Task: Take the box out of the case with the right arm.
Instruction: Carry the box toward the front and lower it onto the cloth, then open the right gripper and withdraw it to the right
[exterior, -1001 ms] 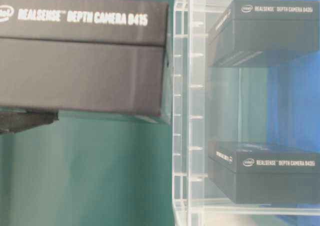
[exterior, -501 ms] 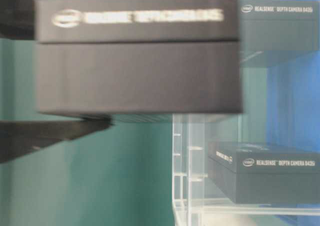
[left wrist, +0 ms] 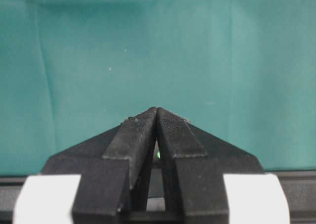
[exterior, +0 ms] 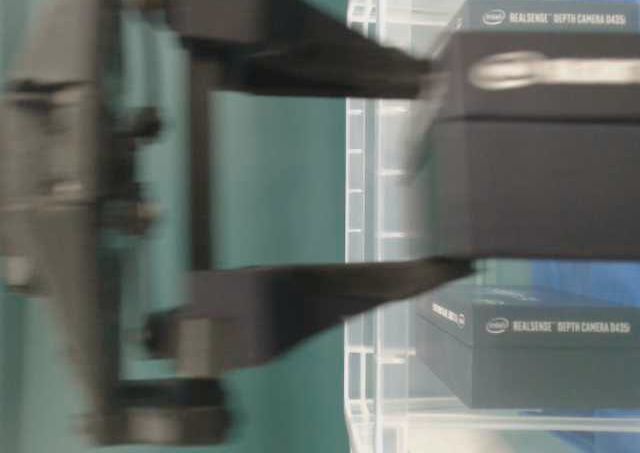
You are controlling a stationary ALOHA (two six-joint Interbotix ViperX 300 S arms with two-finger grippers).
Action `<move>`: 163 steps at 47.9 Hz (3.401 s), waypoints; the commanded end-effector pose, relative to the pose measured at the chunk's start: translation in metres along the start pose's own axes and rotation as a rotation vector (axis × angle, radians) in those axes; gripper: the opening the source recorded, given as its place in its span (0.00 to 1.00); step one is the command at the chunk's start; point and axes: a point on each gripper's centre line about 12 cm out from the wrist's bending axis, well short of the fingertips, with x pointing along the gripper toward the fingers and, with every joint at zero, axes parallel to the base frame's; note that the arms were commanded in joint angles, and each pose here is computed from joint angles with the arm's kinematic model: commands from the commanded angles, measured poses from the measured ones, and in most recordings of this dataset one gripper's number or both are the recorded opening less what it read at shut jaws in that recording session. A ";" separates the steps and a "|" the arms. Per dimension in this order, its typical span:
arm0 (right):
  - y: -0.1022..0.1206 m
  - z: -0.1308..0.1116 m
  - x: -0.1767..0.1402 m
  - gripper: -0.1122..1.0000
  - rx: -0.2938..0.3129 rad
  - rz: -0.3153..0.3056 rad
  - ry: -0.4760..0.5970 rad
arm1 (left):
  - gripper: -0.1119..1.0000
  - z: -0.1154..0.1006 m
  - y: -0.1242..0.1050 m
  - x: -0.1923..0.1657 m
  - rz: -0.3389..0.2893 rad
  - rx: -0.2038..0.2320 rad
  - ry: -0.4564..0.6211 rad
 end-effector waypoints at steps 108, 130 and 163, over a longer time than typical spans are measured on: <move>-0.013 0.027 -0.074 0.93 0.013 0.105 0.021 | 0.12 0.005 0.001 -0.007 0.003 -0.005 -0.028; -0.050 0.024 -0.070 0.91 -0.005 0.050 0.067 | 0.12 0.005 0.001 -0.007 0.004 -0.006 -0.026; -0.192 0.046 -0.084 0.91 -0.016 0.041 0.095 | 0.12 0.004 0.001 -0.008 0.004 -0.003 -0.028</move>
